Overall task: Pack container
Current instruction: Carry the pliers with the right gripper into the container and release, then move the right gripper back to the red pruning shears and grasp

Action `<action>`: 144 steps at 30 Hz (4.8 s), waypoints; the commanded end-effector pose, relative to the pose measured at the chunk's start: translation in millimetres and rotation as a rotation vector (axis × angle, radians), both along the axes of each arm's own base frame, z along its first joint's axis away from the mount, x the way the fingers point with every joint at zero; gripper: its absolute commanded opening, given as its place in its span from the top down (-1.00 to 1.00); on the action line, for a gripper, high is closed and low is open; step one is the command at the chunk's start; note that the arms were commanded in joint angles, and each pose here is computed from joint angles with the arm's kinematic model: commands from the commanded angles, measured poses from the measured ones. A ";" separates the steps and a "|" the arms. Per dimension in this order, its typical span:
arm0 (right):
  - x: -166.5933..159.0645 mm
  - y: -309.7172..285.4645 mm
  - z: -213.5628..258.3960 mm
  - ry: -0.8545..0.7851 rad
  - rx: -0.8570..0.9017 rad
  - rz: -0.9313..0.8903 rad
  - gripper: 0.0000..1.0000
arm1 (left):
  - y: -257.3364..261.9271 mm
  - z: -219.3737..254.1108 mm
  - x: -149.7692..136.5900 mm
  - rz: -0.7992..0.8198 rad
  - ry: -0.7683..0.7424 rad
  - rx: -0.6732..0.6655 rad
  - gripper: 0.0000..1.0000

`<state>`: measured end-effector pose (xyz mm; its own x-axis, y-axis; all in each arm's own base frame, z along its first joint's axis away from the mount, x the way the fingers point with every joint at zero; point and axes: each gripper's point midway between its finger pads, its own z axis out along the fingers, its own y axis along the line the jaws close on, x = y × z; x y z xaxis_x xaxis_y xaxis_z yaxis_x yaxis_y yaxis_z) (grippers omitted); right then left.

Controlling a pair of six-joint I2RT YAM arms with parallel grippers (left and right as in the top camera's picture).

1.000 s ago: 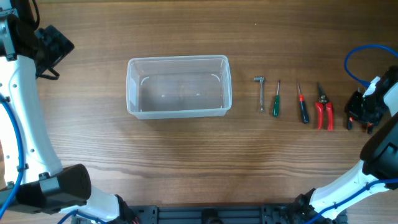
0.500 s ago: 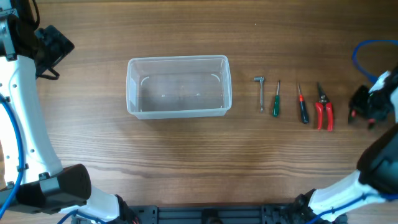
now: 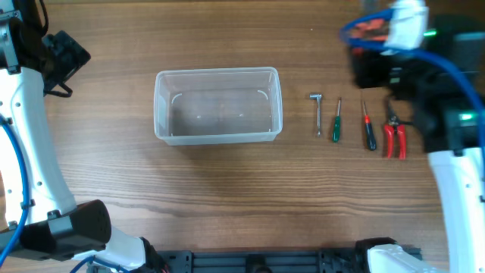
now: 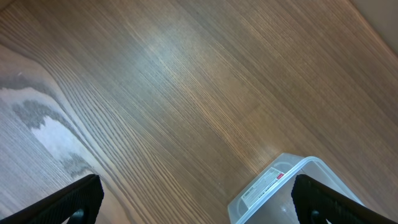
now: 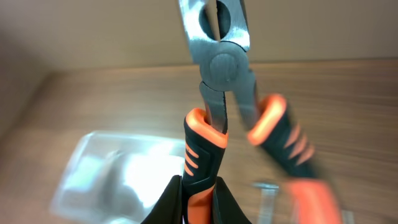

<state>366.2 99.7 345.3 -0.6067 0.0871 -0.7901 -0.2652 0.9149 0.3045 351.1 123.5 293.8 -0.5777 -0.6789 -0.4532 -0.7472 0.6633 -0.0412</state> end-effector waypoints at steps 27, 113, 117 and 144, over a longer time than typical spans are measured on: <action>9.6 203.2 -206.3 0.322 -0.257 0.322 0.91 | 0.3 -1.8 0.2 -0.003 0.005 -0.007 -1.00; 55.8 0.8 -38.3 -0.084 -0.466 -0.110 -0.60 | 0.3 -1.8 0.2 -0.003 0.005 -0.007 -0.99; 35.9 -100.3 -99.6 0.253 -0.362 -0.373 -0.74 | 0.3 -1.8 0.2 -0.003 0.005 -0.007 -0.99; -49.8 -196.8 -302.1 1.000 -0.268 -0.350 -0.23 | 0.3 -1.8 0.2 -0.003 0.005 -0.007 -1.00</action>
<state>327.5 -104.5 62.1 -0.9550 0.2957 -0.0225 0.2958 0.9552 -0.0049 351.1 123.5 293.8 -0.5777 -0.6789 -0.4532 -0.7472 0.6633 -0.0412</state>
